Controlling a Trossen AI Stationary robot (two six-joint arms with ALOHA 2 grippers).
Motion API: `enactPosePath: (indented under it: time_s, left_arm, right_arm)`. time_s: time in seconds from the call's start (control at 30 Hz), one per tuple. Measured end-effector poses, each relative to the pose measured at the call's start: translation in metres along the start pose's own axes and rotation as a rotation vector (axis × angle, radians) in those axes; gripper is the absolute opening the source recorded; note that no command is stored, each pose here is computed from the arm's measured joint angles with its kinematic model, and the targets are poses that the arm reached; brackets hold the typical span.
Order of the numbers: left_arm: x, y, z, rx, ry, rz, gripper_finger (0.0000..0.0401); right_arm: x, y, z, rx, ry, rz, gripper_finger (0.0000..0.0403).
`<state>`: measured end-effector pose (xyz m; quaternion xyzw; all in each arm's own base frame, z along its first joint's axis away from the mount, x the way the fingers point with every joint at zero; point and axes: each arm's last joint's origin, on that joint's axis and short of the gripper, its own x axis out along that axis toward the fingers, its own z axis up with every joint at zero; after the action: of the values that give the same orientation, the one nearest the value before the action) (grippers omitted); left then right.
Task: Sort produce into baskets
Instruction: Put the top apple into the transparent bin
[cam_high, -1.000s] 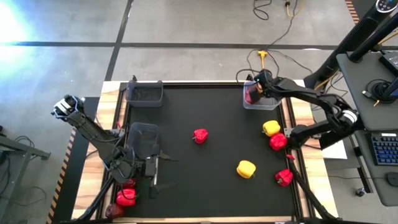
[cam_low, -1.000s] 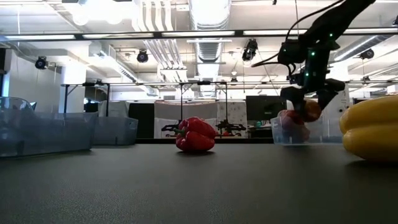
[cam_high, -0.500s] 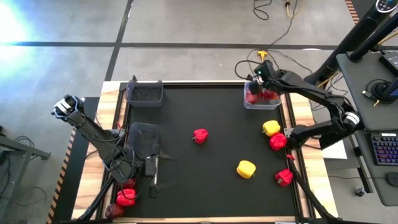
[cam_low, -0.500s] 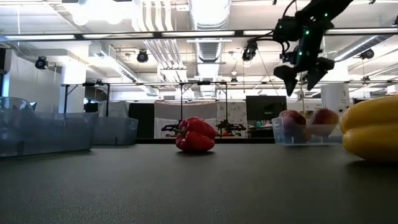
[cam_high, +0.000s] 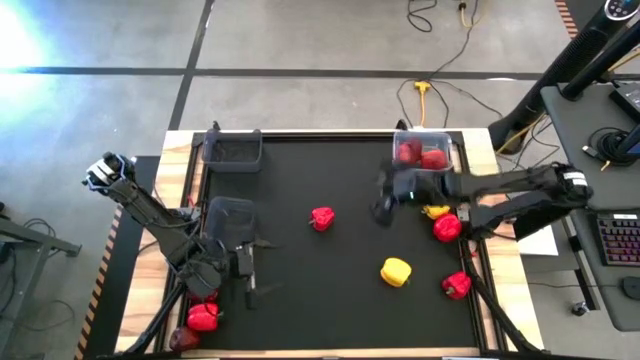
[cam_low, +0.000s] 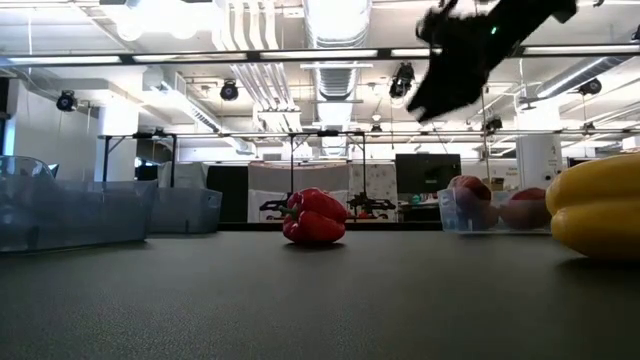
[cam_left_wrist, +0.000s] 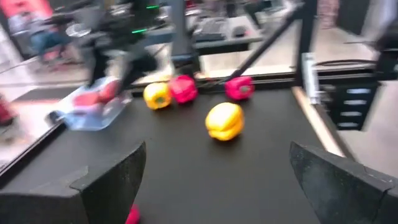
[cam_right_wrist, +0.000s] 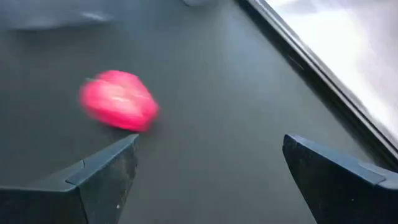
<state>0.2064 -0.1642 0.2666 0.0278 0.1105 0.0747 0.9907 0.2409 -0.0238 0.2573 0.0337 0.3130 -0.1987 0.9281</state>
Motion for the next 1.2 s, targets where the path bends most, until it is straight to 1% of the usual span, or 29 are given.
enactPosePath:
  time_s: [0.1,0.17,0.23,0.27,0.33,0.37,0.47,0.53,0.57,0.6,0.63,0.7,0.8,0.93,1.03,1.13,1.2]
  left_arm:
    - [0.0,0.002,-0.004,-0.041,0.021,0.038,0.0378]
    - [-0.002,0.004,-0.005,-0.087,0.051,0.025,0.0378]
    - [-0.005,0.006,-0.006,-0.157,0.13,-0.004,0.0378]
    - [-0.007,0.007,-0.006,-0.195,0.196,-0.02,0.0378]
    - [-0.013,0.011,-0.008,-0.284,0.365,-0.02,0.0378]
    - [-0.016,0.013,-0.009,-0.337,0.457,0.001,0.0378]
    - [-0.026,0.018,-0.01,-0.512,0.757,0.103,0.0378]
    - [-0.032,0.017,-0.011,-0.617,0.978,0.161,0.0378]
    - [-0.035,0.015,-0.012,-0.661,1.094,0.173,0.0378]
    - [-0.037,0.013,-0.013,-0.697,1.21,0.177,0.0378]
    - [-0.038,0.011,-0.016,-0.719,1.298,0.188,0.0378]
    - [-0.039,0.008,-0.023,-0.742,1.427,0.225,0.0378]
    - [-0.039,0.006,-0.037,-0.755,1.569,0.269,0.0378]
    - [-0.039,0.006,-0.054,-0.663,1.679,0.273,0.0378]
    - [-0.039,0.007,-0.058,-0.557,1.69,0.242,0.0378]
    - [-0.038,0.009,-0.062,-0.42,1.678,0.213,0.0378]
    - [-0.037,0.009,-0.066,-0.317,1.7,0.153,0.0378]
  right_arm:
    - [0.0,0.032,0.002,-0.102,-0.136,0.107,0.0384]
    - [0.003,0.046,0.005,-0.139,-0.207,0.148,0.0384]
    - [0.007,0.055,0.008,-0.173,-0.266,0.168,0.0384]
    - [0.008,0.06,0.01,-0.191,-0.292,0.176,0.0384]
    - [0.015,0.067,0.009,-0.232,-0.314,0.182,0.0384]
    - [0.019,0.069,0.008,-0.251,-0.314,0.182,0.0384]
    - [0.035,0.076,0.002,-0.285,-0.296,0.179,0.0384]
    - [0.044,0.081,-0.001,-0.282,-0.295,0.178,0.0384]
    - [0.049,0.083,-0.001,-0.262,-0.309,0.18,0.0384]
    - [0.053,0.084,-0.001,-0.248,-0.33,0.182,0.0384]
    - [0.055,0.086,0.001,-0.238,-0.349,0.184,0.0384]
    - [0.059,0.089,0.004,-0.224,-0.375,0.187,0.0384]
    - [0.06,0.091,0.006,-0.266,-0.367,0.181,0.0384]
    - [0.058,0.09,0.007,-0.27,-0.365,0.182,0.0384]
    - [0.058,0.09,0.006,-0.27,-0.356,0.183,0.0384]
    - [0.059,0.09,0.003,-0.262,-0.335,0.186,0.0384]
    - [0.059,0.09,0.003,-0.258,-0.338,0.187,0.0384]
